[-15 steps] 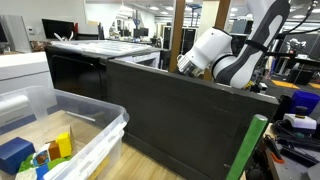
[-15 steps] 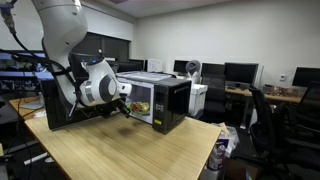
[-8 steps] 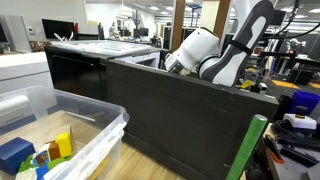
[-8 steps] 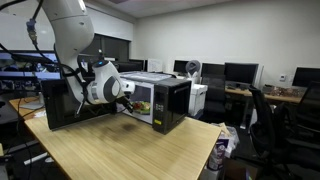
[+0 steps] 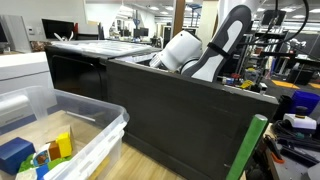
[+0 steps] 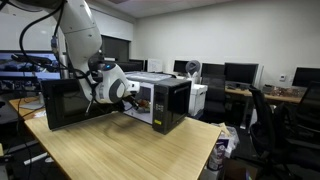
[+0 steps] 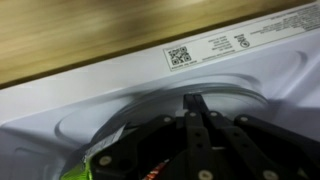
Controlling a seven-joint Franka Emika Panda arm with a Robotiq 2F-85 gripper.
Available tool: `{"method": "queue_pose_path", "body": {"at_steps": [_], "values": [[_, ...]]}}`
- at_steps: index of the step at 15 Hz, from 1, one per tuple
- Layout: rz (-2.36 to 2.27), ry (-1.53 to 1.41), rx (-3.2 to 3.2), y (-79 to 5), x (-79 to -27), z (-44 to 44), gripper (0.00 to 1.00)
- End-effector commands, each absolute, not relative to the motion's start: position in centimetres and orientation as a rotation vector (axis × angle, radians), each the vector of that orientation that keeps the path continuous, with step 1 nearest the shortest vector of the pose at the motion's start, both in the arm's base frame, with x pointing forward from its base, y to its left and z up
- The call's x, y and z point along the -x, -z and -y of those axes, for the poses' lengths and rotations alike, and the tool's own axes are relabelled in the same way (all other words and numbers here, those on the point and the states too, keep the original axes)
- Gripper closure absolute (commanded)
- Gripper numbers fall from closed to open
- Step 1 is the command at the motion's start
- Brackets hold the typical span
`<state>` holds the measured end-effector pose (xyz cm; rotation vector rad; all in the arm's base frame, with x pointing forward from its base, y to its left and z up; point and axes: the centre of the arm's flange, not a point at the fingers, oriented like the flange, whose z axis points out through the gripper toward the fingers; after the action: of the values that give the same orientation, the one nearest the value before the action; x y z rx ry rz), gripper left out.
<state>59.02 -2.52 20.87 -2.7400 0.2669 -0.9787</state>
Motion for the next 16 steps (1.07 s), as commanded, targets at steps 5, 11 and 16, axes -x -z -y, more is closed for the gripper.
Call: {"method": "queue_pose_path", "body": {"at_steps": [5,11,16], "values": [[-0.272,1.05,2.72,-17.2,-56.6,1.1,0.98],[-0.347,0.977,2.757,-20.7,-51.6,4.5,0.44],[-0.419,0.907,2.777,-21.3,-47.8,6.3,0.11]]}}
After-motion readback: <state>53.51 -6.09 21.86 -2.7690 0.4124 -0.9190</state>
